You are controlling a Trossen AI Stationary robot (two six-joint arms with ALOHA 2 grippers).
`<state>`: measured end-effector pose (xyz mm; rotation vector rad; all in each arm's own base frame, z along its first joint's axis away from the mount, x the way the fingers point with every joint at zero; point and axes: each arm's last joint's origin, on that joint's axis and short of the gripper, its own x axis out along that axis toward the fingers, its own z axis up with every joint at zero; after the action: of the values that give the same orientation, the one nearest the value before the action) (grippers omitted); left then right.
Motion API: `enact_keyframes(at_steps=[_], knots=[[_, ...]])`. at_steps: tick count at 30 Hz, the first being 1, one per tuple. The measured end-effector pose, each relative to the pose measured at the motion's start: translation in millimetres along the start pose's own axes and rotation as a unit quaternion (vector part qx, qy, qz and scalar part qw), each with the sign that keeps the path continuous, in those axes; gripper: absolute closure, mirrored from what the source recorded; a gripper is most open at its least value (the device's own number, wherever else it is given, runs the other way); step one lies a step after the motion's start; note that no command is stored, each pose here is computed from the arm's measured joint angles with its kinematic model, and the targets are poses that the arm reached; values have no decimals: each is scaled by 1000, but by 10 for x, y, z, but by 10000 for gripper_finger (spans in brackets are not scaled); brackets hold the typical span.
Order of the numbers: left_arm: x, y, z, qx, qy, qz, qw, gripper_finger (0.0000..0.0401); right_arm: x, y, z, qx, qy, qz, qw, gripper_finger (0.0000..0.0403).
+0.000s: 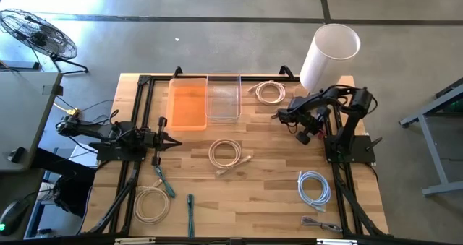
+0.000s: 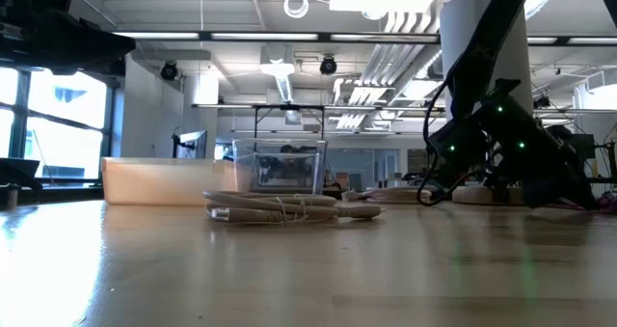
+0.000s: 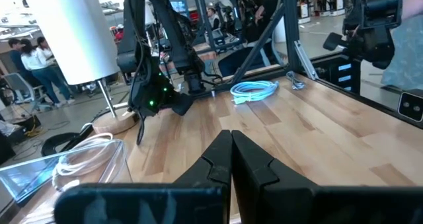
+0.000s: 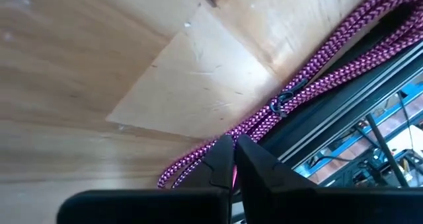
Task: Pick & Place USB Port
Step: Put the pink and black charger cable into the orange bin
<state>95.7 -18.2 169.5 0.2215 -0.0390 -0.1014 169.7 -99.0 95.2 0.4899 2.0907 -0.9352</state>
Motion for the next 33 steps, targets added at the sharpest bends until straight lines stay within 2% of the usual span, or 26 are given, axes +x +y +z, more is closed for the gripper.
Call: enact_keyframes(at_steps=[7, 18, 26, 33], knots=[[0, 0, 0, -9, 0, 0, 1000, 401, -86, 219, -104, -44, -31, -6, 999, 402], [0, 0, 0, -11, 0, 0, 1000, 401, -551, 587, -360, -78, -145, 60, 984, 402], [0, -1, 0, -15, 0, -1, 1000, 401, -639, 326, -470, -9, -134, -11, 991, 402], [0, -9, -3, -24, 0, -13, 1000, 401, -674, 199, -450, 3, -155, -22, 988, 398]])
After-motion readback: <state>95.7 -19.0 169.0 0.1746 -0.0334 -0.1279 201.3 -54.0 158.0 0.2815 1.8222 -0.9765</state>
